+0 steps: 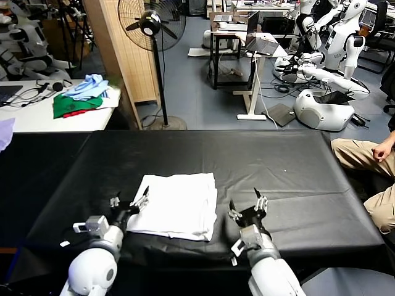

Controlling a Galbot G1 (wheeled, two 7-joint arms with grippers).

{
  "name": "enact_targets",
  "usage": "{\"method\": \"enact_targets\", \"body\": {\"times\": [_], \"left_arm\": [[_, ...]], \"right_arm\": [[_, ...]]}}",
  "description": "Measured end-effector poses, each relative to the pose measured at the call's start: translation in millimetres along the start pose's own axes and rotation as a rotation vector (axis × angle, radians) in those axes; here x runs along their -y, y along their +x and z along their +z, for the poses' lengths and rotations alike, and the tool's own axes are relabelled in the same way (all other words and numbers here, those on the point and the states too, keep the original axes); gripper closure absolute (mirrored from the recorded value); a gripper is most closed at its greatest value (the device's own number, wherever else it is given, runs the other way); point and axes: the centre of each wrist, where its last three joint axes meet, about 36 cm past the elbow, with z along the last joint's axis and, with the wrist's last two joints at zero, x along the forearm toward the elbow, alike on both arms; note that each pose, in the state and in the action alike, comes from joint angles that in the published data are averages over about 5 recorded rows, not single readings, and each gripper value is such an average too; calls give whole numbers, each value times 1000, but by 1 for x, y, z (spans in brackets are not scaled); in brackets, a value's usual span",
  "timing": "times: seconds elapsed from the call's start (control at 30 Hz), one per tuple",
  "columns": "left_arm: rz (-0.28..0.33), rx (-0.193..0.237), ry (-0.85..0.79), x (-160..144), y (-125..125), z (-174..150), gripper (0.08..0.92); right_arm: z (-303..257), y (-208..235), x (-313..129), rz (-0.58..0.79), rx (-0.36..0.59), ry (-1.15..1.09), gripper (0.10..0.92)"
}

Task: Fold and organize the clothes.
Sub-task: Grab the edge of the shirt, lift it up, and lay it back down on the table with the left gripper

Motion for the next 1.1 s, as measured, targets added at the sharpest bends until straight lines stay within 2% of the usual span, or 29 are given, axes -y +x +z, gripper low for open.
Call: {"method": "enact_targets", "body": {"times": [0.27,0.53,0.63,0.77,1.0,1.1], "left_arm": [[29,-83,221,-18,-9,10,201],[45,-114,346,-29,-12,13,201],[52,-126,386,-34,-14,15,232],[55,-133,421,-38,-15,17,402],[52,-115,383,-35,-15,13,790],[41,-88,308,-31,-14,13,862]], "right_arm": [[8,21,3,-40,30,-122,224],[7,24,4,-55,43,-148,224],[6,24,5,-57,45,-149,224],[6,23,6,-55,49,-148,224],[6,21,5,-39,35,-147,224],[5,21,6,-21,13,-136,224]]}}
